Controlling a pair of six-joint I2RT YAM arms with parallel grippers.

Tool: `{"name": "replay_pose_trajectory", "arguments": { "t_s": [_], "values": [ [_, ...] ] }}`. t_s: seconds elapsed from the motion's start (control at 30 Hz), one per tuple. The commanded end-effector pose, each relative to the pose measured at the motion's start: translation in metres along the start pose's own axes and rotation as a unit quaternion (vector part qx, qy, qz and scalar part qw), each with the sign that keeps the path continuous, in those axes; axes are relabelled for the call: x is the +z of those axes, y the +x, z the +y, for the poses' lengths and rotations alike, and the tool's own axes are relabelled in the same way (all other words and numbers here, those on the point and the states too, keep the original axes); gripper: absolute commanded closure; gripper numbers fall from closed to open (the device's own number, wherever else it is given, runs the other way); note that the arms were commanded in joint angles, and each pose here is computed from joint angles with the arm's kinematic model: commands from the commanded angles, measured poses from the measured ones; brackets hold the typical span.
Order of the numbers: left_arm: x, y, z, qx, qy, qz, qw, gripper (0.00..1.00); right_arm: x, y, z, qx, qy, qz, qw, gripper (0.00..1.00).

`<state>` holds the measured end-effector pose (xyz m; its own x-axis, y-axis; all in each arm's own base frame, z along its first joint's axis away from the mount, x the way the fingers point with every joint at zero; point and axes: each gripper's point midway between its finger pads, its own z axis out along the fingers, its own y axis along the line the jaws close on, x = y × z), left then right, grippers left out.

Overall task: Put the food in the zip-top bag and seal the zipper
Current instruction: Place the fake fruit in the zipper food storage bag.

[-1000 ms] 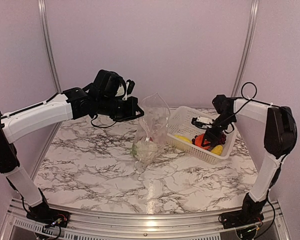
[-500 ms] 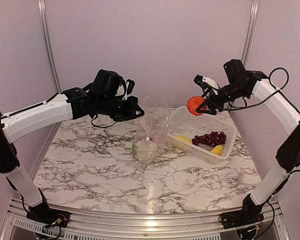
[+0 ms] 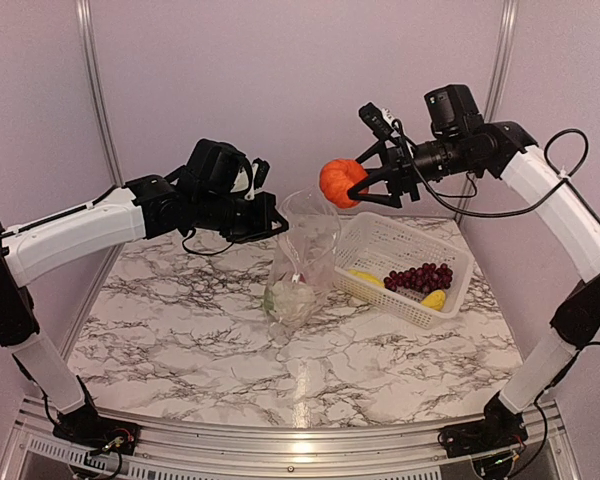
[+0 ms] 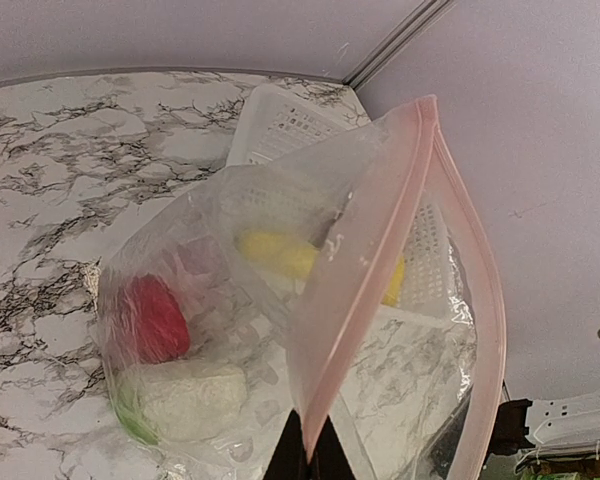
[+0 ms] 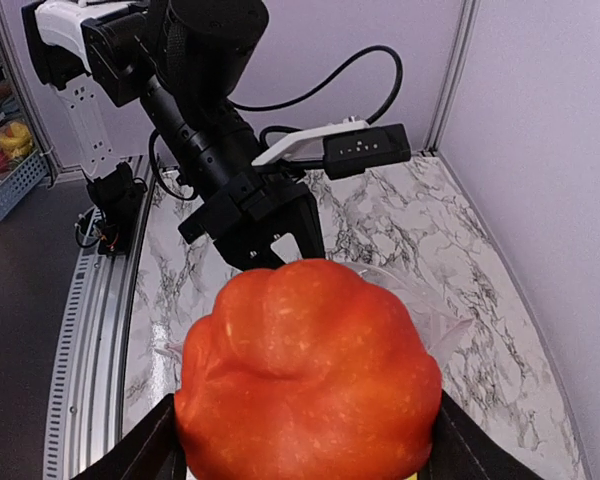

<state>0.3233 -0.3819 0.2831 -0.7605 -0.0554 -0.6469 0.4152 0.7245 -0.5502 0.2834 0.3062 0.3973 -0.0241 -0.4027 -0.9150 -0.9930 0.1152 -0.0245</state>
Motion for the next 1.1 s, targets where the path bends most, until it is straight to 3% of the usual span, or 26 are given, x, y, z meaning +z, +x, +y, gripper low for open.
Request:
{"name": "replay_pose_trajectory", "arguments": {
  "t_s": [0.0, 0.43, 0.53, 0.63, 0.7, 1.07],
  "values": [
    [0.001, 0.001, 0.002, -0.003, -0.001, 0.0, 1.0, 1.0, 0.022, -0.019, 0.014, 0.013, -0.036, -0.027, 0.999, 0.46],
    [-0.011, -0.004, 0.0, 0.003, -0.003, -0.009, 1.0, 1.0, 0.066, 0.019, -0.033, 0.081, 0.036, 0.01, 0.996, 0.43],
    [-0.012, -0.004, 0.0, 0.003, -0.003, -0.01, 1.0, 1.0, 0.07, 0.028, -0.039, 0.085, 0.047, 0.025, 0.995, 0.36],
    [-0.012, -0.004, -0.001, 0.003, -0.003, -0.009, 1.0, 1.0, 0.07, 0.031, -0.041, 0.082, 0.065, 0.035, 0.994, 0.17],
    [-0.012, -0.004, 0.0, 0.003, -0.004, -0.009, 1.0, 1.0, 0.067, 0.028, -0.042, 0.075, 0.078, 0.033, 0.994, 0.09],
    [-0.009, -0.004, 0.001, 0.007, -0.007, -0.008, 1.0, 1.0, 0.042, 0.004, -0.034, 0.059, 0.096, 0.009, 0.994, 0.07]
  ]
}}
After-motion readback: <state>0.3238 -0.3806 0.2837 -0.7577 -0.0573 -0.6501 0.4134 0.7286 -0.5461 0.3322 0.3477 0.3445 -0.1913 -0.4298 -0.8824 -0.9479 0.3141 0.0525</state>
